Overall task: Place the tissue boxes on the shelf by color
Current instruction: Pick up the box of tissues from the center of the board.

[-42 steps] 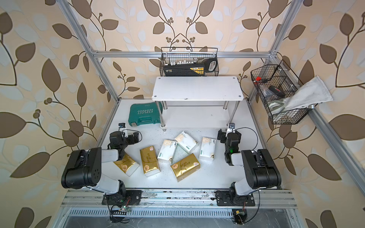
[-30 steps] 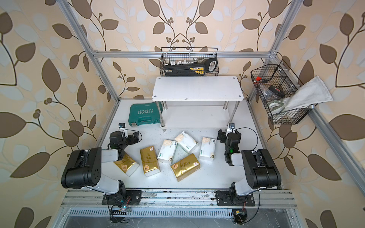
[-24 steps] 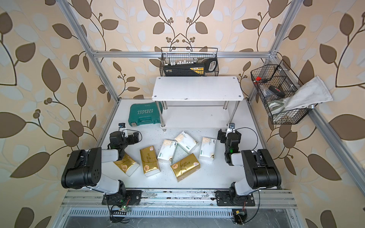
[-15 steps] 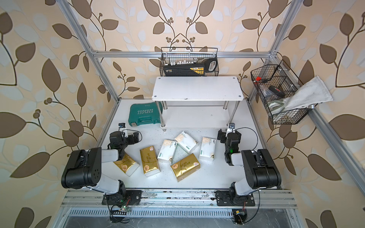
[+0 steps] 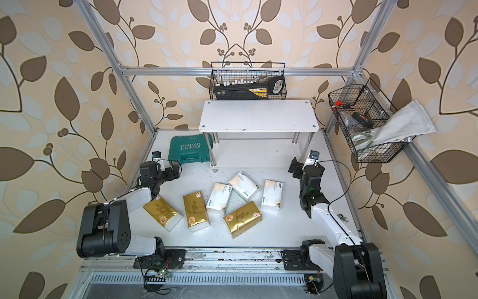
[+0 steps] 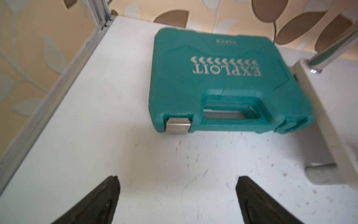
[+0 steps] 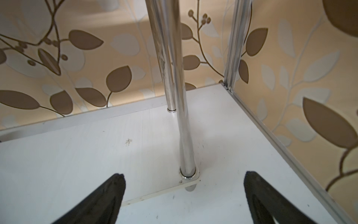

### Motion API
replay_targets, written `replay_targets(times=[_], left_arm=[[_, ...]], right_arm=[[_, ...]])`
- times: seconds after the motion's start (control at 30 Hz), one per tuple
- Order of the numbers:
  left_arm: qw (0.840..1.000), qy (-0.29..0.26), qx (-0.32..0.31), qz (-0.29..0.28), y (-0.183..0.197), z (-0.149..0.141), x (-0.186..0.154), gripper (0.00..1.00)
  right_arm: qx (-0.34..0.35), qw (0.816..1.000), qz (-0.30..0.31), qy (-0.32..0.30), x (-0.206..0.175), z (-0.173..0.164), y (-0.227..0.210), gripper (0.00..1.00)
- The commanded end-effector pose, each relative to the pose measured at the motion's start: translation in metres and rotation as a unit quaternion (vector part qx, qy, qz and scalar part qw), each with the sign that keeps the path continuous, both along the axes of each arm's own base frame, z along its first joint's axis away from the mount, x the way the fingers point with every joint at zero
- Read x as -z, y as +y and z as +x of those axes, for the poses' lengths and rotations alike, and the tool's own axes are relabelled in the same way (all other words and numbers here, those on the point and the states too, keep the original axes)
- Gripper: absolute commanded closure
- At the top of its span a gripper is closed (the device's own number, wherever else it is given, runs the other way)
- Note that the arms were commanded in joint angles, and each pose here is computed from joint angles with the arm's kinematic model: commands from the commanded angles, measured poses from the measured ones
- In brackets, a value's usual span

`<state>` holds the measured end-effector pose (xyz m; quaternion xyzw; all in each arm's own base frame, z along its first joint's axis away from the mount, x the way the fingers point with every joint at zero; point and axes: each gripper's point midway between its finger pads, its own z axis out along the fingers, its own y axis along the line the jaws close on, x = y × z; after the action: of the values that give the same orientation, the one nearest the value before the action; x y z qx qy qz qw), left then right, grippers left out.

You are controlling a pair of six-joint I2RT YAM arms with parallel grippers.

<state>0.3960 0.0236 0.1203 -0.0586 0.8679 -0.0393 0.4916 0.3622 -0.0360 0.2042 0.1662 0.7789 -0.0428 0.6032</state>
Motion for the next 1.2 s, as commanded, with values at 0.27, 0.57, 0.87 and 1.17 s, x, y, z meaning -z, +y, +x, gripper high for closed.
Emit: replay_targets(times=[0.27,0.57,0.87,1.17], left_arm=[[0.993,0.045,0.054,-0.090,-0.085,-0.058,-0.094,0.01],[0.970,0.063,0.146,-0.185,-0.129,-0.113,-0.137,0.01],[0.955,0.110,0.247,-0.124,-0.193,-0.167,-0.128,0.01],[0.918,0.185,0.350,0.026,-0.260,-0.216,-0.092,0.01]], right_arm=[[0.054,0.974,0.148,0.162,0.020,-0.072,0.003,0.01],[-0.068,0.951,0.220,0.207,0.024,-0.104,0.058,0.01],[-0.136,0.928,0.229,0.262,0.034,-0.138,0.109,0.01],[-0.174,0.921,0.203,0.283,0.043,-0.162,0.136,0.01]])
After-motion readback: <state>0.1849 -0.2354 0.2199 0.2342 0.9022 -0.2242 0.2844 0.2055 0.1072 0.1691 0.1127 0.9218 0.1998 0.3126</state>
